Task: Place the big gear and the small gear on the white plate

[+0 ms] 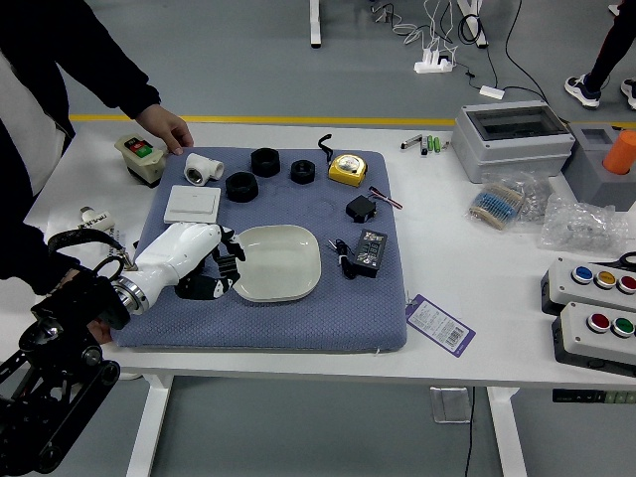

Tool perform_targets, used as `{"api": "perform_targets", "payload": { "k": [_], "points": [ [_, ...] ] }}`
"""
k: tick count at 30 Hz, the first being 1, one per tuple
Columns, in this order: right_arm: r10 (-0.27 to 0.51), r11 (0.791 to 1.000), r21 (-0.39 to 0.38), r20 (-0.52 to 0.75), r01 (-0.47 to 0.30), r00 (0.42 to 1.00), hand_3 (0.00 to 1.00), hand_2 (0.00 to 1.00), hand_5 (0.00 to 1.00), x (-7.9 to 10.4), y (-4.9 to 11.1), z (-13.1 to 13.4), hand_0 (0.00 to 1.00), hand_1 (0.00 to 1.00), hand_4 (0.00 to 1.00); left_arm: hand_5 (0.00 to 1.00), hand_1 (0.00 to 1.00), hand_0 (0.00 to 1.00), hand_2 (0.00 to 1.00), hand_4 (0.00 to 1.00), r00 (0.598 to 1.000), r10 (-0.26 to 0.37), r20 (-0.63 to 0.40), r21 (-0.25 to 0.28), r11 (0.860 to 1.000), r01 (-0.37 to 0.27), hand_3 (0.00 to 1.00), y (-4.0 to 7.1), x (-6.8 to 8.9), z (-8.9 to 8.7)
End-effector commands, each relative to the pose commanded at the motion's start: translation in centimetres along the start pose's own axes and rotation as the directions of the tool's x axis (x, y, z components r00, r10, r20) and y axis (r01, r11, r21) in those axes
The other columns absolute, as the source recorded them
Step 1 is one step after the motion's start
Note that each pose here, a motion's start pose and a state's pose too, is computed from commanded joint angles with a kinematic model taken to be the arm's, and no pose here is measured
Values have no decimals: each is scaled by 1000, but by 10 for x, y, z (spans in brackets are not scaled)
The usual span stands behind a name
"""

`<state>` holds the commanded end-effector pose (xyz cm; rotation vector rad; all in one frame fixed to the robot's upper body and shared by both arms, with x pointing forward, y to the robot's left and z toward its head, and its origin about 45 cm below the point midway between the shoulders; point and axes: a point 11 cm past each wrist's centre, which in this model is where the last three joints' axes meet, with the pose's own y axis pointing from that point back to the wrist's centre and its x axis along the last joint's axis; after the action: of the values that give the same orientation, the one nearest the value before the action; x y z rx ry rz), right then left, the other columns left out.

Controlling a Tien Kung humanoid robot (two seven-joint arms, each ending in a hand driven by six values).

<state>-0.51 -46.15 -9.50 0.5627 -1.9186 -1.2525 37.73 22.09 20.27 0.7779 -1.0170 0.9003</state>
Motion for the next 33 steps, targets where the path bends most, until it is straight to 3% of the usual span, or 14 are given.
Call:
{"api": "perform_targets", "payload": {
  "k": [7,10,11,16,17,22,23,33],
  "points": [
    [-1,1000,1,-4,1,1000,603,774,691,-1,0,-1,703,729,832,2,392,289,438,28,1000,1,1,-123,992,-1,492,-26,-19,32],
    [-1,1000,2,-6,1,1000,603,774,691,-2,0,-2,703,729,832,2,392,289,438,28,1000,-24,14,-133,991,26,492,-34,-30,38],
    [-1,1000,2,-6,1,1000,603,774,693,-2,0,-2,703,729,833,2,491,379,541,548,999,-28,16,-133,991,30,564,-35,-32,39],
    [-1,1000,5,-7,1,1000,603,774,693,-2,0,-3,703,729,833,2,491,379,541,548,998,-52,23,-96,994,54,564,-43,-38,37],
    [-1,1000,6,-6,1,1000,603,775,694,-2,0,-3,704,729,835,35,664,518,738,905,998,-53,23,-94,994,55,648,-43,-38,36],
    [0,1000,6,-7,0,1000,603,775,694,-1,0,-4,704,729,835,35,664,518,738,905,999,-40,23,-55,998,42,648,-47,-36,30],
    [0,1000,6,-7,0,1000,603,774,695,-1,0,-4,704,729,835,92,733,630,821,985,999,-39,22,-53,998,41,786,-47,-36,29],
    [4,1000,0,-8,-4,1000,603,774,695,1,0,1,703,730,835,115,767,668,847,998,1000,7,13,-20,1000,-6,801,-46,-26,23]
  ]
}}
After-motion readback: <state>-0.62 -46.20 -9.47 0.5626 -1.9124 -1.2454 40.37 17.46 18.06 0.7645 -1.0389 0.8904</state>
